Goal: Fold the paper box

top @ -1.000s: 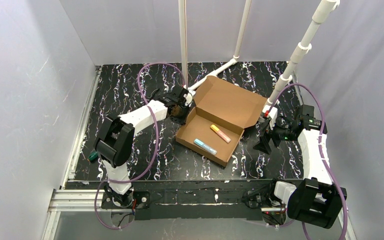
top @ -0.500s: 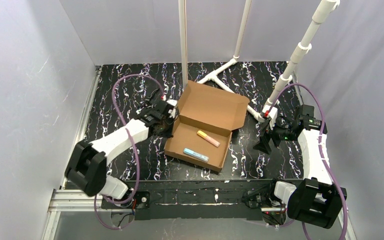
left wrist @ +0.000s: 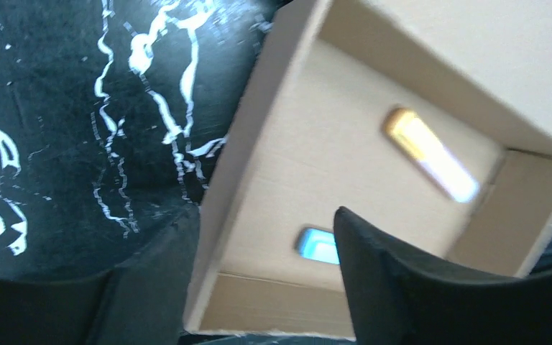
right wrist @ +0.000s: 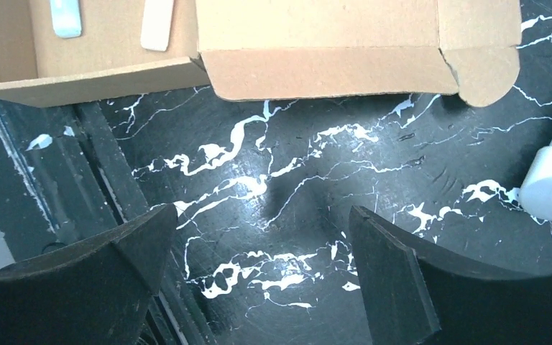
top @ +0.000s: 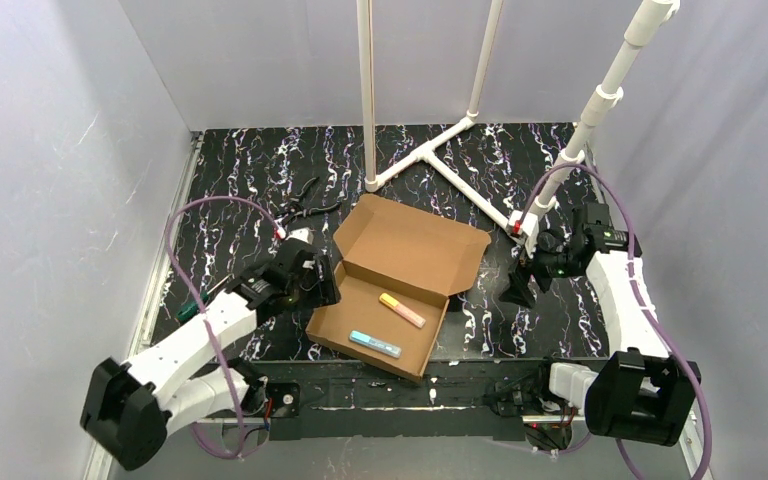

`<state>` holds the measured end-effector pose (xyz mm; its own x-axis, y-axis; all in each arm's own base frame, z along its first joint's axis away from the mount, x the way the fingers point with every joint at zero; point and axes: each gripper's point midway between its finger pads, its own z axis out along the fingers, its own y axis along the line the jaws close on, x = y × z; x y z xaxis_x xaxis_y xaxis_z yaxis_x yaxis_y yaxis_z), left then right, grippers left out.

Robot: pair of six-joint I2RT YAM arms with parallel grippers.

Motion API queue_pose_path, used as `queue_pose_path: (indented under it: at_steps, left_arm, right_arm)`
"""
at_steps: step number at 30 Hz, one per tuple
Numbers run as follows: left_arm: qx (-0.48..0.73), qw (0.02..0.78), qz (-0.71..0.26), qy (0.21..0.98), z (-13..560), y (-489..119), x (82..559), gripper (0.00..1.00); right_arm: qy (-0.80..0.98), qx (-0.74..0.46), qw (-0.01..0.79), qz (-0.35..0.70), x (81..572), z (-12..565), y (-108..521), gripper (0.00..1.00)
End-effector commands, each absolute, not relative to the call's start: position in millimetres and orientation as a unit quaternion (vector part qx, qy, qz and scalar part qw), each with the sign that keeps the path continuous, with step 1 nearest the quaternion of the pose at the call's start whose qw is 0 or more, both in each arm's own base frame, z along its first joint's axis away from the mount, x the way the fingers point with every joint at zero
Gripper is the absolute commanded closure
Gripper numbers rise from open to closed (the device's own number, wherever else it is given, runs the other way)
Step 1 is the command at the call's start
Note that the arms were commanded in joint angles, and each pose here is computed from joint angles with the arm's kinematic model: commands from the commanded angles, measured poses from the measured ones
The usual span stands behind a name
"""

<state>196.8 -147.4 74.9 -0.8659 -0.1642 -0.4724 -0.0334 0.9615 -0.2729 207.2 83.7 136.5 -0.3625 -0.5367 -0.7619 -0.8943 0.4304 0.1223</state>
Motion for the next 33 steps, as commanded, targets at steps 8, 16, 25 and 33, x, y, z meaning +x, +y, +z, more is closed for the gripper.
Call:
queue_pose_path:
  at_steps: [8, 16, 25, 33]
  left_arm:
    - [0.02, 0.34, -0.28, 0.898, 162.5, -183.7, 218.0, 0.02]
    - [-0.007, 0.348, -0.382, 0.856, 193.9, -195.2, 254.8, 0.02]
    - [-0.01, 0.347, -0.402, 0.847, 196.7, -187.8, 284.7, 0.02]
    - [0.024, 0.357, -0.395, 0.846, 201.3, -189.8, 295.5, 0.02]
  right_arm:
    - [0.785, -0.426, 0.338, 0.296, 225.2, 175.9, 101.6, 0.02]
    - [0.809, -0.323, 0.41, 0.271, 269.5, 197.6, 99.3, 0.02]
    - [0.837, -0.245, 0.394, 0.29, 279.6, 186.0, 101.6, 0.02]
    - [0.854, -0.234, 0.385, 0.26, 286.0, 157.8, 97.5, 0.02]
